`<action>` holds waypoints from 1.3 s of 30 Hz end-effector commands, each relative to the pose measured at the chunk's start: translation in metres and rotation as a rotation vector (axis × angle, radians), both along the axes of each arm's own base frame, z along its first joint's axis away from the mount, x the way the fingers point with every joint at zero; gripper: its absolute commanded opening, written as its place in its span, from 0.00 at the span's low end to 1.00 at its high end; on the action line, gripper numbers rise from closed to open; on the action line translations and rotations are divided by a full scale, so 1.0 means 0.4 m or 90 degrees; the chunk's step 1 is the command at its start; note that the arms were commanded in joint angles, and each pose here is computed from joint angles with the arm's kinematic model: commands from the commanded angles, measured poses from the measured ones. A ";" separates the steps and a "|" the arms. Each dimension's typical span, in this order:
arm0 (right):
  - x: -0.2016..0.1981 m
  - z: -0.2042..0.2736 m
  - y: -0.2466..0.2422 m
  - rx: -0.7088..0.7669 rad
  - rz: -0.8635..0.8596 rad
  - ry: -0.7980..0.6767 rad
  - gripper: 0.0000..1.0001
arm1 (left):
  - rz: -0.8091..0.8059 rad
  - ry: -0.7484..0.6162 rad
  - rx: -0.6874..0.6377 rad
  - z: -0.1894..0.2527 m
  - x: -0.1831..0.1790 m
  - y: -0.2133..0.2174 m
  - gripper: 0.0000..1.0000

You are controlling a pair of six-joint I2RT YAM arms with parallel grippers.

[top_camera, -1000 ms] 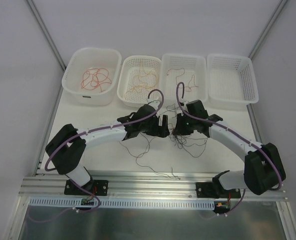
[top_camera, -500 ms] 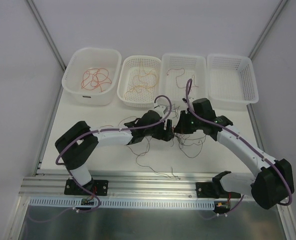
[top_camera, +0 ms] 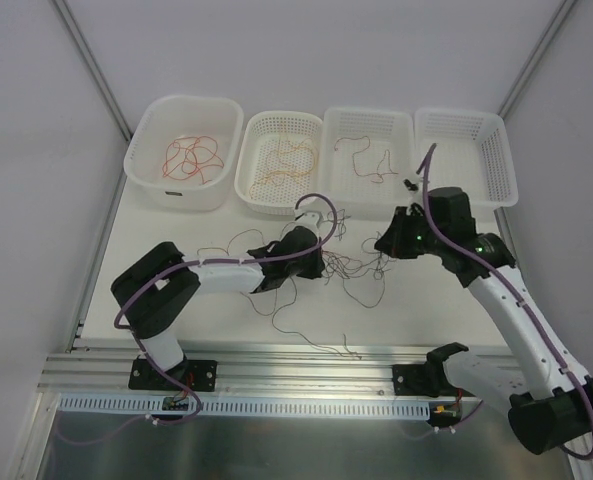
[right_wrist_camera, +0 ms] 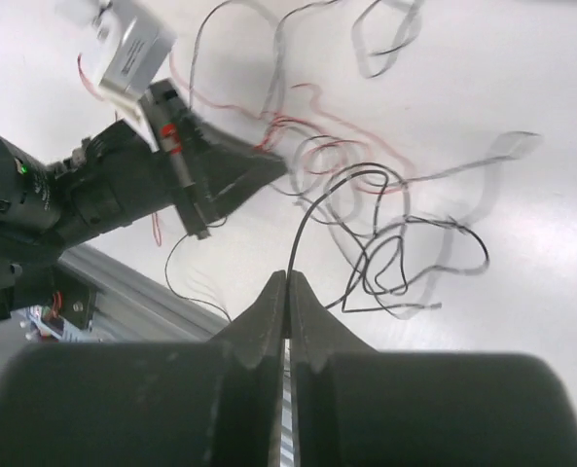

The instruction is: Untangle the cables

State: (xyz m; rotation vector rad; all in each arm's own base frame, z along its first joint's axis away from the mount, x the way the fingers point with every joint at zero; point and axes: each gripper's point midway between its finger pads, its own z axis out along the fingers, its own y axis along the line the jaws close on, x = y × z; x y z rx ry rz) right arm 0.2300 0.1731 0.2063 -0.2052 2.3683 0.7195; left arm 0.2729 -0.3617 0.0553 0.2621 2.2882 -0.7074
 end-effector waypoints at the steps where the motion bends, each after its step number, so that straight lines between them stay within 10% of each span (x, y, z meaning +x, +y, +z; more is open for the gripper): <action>1: 0.009 0.166 -0.131 -0.028 -0.086 -0.099 0.01 | 0.094 -0.007 0.054 0.014 0.015 0.128 0.00; 11: 0.011 0.426 -0.282 -0.079 -0.219 -0.244 0.01 | 0.325 0.075 0.115 -0.005 -0.023 0.497 0.00; 23: 0.052 0.329 -0.159 0.001 -0.063 -0.169 0.01 | 0.135 0.082 0.038 0.102 -0.109 0.425 0.09; 30: 0.051 0.248 -0.112 0.039 -0.003 -0.101 0.01 | 0.106 0.051 0.009 0.165 -0.131 0.427 0.33; 39: 0.048 0.236 -0.067 0.084 0.064 -0.062 0.01 | 0.082 0.012 0.034 0.264 -0.141 0.455 0.88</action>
